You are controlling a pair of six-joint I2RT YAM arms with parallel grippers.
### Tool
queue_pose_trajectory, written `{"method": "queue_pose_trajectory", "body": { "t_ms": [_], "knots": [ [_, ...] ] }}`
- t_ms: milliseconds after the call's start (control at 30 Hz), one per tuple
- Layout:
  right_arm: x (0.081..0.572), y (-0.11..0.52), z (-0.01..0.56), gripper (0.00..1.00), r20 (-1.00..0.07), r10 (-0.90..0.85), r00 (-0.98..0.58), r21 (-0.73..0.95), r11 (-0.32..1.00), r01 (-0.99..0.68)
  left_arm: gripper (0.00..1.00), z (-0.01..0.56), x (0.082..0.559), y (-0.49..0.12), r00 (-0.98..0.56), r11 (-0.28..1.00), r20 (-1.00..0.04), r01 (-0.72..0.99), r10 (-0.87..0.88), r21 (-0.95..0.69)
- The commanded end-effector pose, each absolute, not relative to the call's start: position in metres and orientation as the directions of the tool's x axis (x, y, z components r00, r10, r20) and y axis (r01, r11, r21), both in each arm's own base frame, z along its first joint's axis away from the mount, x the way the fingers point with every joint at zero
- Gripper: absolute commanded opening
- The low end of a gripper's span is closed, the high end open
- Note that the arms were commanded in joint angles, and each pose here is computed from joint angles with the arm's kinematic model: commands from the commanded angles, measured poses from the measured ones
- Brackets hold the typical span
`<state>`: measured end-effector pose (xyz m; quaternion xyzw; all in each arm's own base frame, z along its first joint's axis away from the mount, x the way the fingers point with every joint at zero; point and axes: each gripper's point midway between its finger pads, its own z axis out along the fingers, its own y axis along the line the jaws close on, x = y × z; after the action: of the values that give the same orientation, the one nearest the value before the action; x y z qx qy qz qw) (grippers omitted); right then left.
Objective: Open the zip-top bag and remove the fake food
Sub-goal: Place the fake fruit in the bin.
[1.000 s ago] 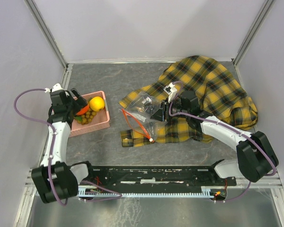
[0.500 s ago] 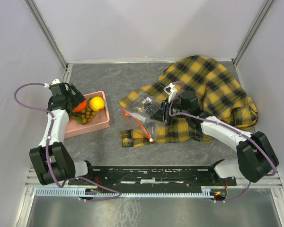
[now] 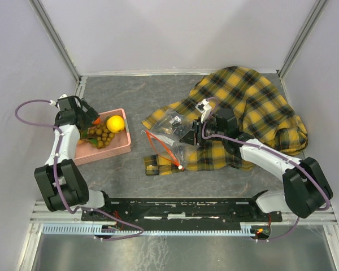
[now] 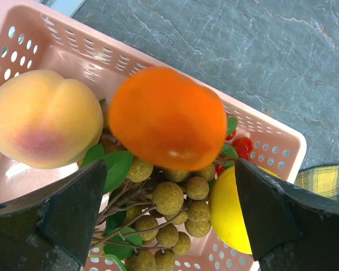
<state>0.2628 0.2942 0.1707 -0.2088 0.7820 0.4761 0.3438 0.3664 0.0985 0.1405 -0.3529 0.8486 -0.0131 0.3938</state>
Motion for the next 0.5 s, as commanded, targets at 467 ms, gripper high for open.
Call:
{"method": "queue_pose_trajectory", "body": {
  "t_ms": [467],
  "knots": [
    [0.259,0.292,0.191,0.42,-0.781,0.014,-0.624,0.566,0.435,-0.7,0.99,0.215,0.365,0.057,-0.38,0.825,-0.735,-0.326,-0.562,-0.462]
  ]
}}
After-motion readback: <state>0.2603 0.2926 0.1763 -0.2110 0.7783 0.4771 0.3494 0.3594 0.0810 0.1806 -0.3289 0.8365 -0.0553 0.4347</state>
